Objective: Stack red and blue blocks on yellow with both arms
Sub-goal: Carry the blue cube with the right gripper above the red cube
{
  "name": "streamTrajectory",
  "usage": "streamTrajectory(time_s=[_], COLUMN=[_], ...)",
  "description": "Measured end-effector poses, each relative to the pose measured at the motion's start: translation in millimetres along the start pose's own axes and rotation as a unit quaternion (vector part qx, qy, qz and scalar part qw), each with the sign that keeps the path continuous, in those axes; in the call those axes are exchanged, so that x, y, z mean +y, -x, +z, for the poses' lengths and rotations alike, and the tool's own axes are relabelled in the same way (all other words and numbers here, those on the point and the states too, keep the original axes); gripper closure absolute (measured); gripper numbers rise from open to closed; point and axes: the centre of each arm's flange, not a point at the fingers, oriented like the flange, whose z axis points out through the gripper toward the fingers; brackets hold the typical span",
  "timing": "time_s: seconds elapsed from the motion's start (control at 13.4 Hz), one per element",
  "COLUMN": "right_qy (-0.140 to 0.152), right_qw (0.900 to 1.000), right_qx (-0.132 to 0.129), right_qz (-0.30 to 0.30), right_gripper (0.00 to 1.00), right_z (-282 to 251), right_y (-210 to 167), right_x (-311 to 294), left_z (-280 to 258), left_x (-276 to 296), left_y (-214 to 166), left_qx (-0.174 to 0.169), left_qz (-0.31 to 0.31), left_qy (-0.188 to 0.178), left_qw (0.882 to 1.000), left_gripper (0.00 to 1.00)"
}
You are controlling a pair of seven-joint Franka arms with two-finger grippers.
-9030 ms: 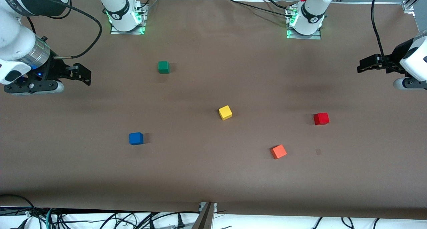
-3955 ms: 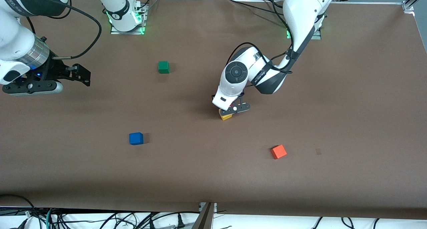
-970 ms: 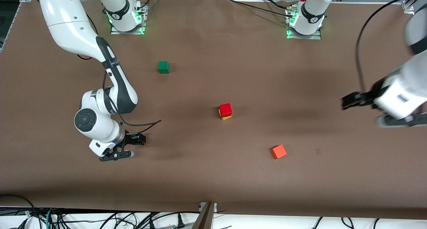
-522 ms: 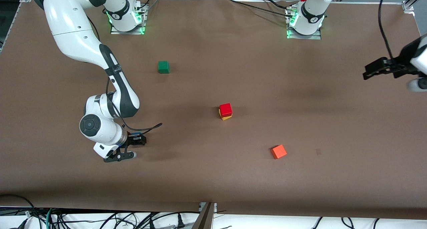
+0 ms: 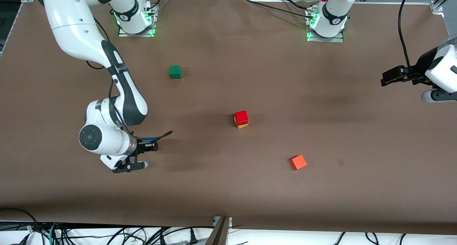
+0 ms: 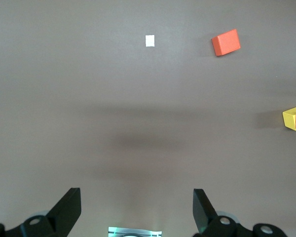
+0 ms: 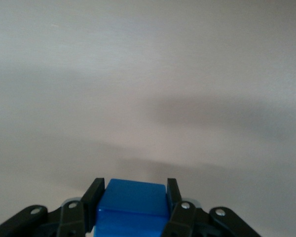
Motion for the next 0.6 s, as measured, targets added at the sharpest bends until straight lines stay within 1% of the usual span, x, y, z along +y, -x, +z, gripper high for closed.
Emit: streamTrajectory(time_s=[0.22,0.37,0.45,0.6], right_qy=[-0.002,0.000,0.002,-0.004], right_qw=[1.000,0.999,0.998,0.997], right_qx=[-0.006,-0.011,-0.010,0.008], right_qz=[0.024,0.043,0.055,0.079], right_gripper=[0.44,0.44,0.44,0.44], right_z=[-24,-21,-19,-30], right_y=[9,26,38,65], right_x=[-63,-132,-174,-258], left_z=[1,1,1,1], left_x=[-1,-1,-2,-3], left_y=[-1,-1,-1,-1], left_qx=[0.000,0.000,0.000,0.000], left_qz=[0.000,-0.001,-0.001,-0.002], left_qy=[0.000,0.000,0.000,0.000], left_qw=[1.000,1.000,1.000,1.000], left_gripper=[0.00,0.00,0.00,0.00])
